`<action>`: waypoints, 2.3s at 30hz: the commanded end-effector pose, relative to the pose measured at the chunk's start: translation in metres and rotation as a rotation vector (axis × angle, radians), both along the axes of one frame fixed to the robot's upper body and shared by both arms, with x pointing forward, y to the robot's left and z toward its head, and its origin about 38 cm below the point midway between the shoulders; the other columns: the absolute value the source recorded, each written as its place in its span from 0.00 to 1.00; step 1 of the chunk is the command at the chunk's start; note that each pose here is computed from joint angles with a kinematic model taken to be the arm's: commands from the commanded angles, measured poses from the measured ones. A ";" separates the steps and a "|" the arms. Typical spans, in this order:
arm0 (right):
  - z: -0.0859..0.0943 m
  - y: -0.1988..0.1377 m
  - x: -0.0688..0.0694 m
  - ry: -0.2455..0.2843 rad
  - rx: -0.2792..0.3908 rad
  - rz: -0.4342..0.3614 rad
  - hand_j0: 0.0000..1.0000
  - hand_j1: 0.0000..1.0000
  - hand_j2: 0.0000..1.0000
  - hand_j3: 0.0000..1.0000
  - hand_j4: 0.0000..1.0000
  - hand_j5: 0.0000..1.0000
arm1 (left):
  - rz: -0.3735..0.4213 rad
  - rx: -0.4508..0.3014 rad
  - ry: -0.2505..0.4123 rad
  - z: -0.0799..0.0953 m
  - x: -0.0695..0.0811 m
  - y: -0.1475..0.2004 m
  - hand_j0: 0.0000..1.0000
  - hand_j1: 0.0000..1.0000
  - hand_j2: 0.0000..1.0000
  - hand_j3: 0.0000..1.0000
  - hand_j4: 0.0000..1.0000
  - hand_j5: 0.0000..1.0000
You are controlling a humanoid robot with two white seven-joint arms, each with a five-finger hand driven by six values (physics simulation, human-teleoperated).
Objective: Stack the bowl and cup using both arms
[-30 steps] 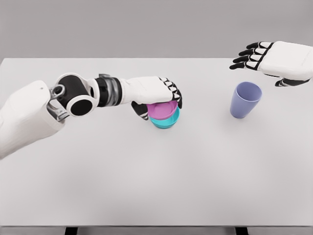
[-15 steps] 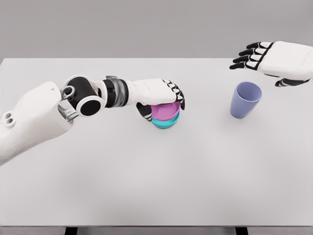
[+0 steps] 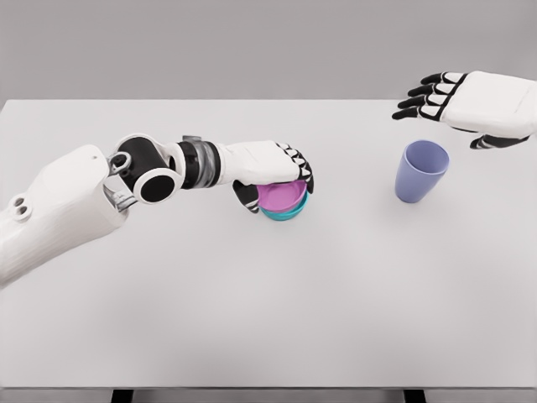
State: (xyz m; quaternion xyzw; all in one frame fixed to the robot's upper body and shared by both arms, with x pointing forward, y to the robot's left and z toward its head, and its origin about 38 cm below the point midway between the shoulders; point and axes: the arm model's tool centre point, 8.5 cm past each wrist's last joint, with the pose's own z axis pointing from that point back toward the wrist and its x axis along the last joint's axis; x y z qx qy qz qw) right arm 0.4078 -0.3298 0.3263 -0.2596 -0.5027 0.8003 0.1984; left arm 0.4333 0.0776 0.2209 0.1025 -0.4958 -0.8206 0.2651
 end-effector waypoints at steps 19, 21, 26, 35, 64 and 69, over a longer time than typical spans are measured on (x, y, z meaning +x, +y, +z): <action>0.001 -0.002 0.000 -0.001 -0.001 -0.005 1.00 1.00 1.00 1.00 1.00 1.00 | 0.022 -0.001 0.017 -0.006 0.009 -0.004 0.70 0.70 0.70 0.70 0.70 0.70; 0.002 -0.003 0.000 -0.001 -0.002 -0.007 1.00 1.00 1.00 1.00 1.00 1.00 | 0.030 0.003 0.019 -0.007 0.011 -0.002 0.70 0.70 0.70 0.70 0.70 0.70; 0.002 -0.002 0.000 -0.001 -0.002 -0.006 1.00 1.00 1.00 1.00 1.00 1.00 | 0.035 0.002 0.023 -0.008 0.012 -0.001 0.70 0.70 0.70 0.70 0.70 0.70; 0.002 -0.002 0.000 -0.001 -0.002 -0.006 1.00 1.00 1.00 1.00 1.00 1.00 | 0.036 0.000 0.020 -0.007 0.013 0.000 1.00 1.00 1.00 1.00 1.00 1.00; 0.011 0.000 -0.025 0.072 0.063 0.063 1.00 1.00 1.00 1.00 1.00 1.00 | 0.269 -1.017 0.268 0.069 -0.049 0.260 1.00 1.00 1.00 1.00 1.00 1.00; -0.033 -0.007 0.002 0.110 -0.055 -0.019 1.00 1.00 1.00 1.00 1.00 1.00 | 0.330 -0.963 0.240 0.052 -0.055 0.270 1.00 1.00 1.00 1.00 1.00 1.00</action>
